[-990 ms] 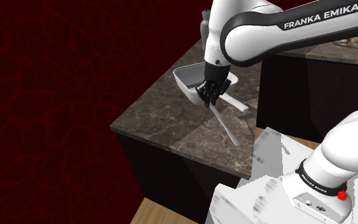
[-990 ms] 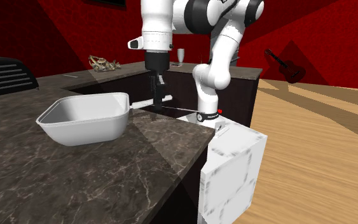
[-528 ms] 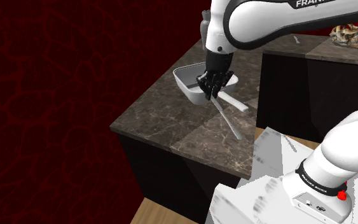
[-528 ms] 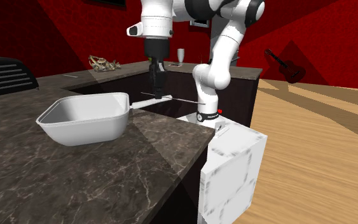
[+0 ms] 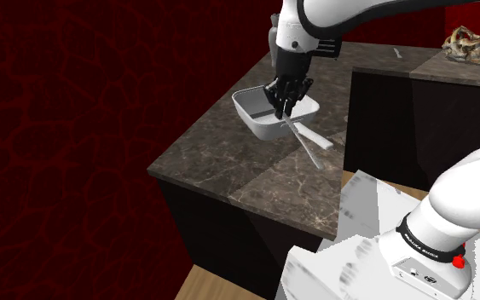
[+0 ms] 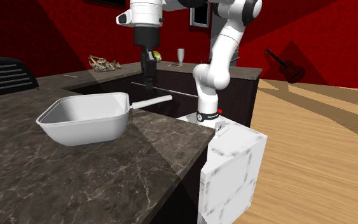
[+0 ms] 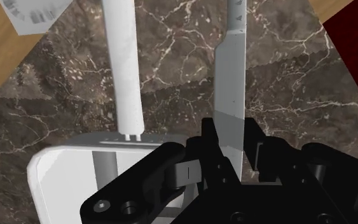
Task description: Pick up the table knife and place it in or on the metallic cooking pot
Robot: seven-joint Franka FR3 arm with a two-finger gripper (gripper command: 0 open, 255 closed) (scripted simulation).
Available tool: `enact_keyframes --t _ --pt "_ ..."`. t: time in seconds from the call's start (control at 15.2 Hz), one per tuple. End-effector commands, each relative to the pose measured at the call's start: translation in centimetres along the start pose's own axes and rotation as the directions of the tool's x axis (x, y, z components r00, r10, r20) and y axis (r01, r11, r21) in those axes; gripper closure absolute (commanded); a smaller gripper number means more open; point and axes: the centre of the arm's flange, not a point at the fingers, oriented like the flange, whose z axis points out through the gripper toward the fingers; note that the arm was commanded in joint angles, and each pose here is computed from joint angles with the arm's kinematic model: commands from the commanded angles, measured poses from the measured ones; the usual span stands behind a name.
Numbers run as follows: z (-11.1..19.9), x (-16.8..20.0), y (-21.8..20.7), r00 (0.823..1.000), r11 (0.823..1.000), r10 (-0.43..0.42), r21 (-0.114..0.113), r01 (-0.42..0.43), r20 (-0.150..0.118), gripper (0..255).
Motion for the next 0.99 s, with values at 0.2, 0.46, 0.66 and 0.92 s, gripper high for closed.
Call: enact_keyframes --t 0.2,0.46,0.66,0.92 --pt "-0.2 5.5 3.4 1.000 1.000 0.000 0.000 0.000 0.000 255" --pt "-0.1 10.1 6.1 1.000 1.000 0.000 0.000 0.000 0.000 255" --pt "-0.1 13.5 8.1 1.000 1.000 0.000 0.000 0.000 0.000 255" --pt "-0.1 17.4 10.4 1.000 1.000 0.000 0.000 0.000 0.000 255"
